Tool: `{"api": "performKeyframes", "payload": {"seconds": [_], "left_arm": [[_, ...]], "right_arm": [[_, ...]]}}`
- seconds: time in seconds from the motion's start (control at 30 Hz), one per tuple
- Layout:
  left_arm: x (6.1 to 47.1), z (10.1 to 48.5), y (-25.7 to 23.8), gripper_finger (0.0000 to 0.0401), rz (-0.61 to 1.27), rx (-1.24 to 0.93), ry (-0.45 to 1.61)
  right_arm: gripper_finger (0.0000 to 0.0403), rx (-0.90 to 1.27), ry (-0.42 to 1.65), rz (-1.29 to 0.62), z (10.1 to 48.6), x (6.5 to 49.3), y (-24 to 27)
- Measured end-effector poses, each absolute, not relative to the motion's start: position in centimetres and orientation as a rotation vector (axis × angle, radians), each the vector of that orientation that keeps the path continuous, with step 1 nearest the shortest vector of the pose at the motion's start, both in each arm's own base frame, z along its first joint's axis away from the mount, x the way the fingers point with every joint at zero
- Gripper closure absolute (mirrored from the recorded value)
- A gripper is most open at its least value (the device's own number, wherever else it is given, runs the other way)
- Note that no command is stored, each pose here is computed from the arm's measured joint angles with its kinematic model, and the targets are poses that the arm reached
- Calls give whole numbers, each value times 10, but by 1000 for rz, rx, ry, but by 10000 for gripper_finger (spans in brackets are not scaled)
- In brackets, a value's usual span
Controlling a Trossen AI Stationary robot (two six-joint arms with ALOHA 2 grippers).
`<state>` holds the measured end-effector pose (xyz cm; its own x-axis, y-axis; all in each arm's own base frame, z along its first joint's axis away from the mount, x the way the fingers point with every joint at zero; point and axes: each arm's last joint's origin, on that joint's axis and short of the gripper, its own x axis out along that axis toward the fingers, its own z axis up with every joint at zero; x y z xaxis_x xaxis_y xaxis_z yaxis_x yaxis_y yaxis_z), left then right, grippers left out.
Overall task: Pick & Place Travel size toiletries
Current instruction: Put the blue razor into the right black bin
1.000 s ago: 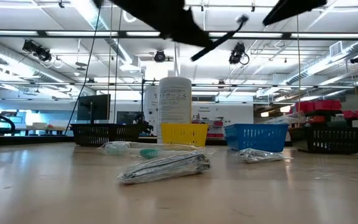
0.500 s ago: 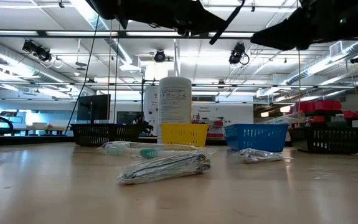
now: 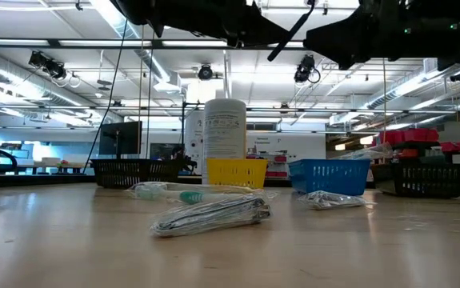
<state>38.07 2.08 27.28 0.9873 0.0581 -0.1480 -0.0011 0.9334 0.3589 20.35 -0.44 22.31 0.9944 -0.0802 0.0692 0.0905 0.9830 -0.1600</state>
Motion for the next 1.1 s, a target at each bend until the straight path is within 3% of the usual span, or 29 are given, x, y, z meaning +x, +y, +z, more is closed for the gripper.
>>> {"api": "performKeyframes", "payload": {"seconds": [0.33, 0.53, 1.1], "left_arm": [[381, 273, 22, 356, 62, 372, 164], [381, 273, 22, 357, 64, 352, 165], [381, 274, 22, 355, 65, 287, 151]], "right_arm": [[243, -136, -26, -12, 214, 211, -4], [243, -165, 11, -124, 208, 214, -7], [243, -171, -178, -40, 225, 213, -4]]}}
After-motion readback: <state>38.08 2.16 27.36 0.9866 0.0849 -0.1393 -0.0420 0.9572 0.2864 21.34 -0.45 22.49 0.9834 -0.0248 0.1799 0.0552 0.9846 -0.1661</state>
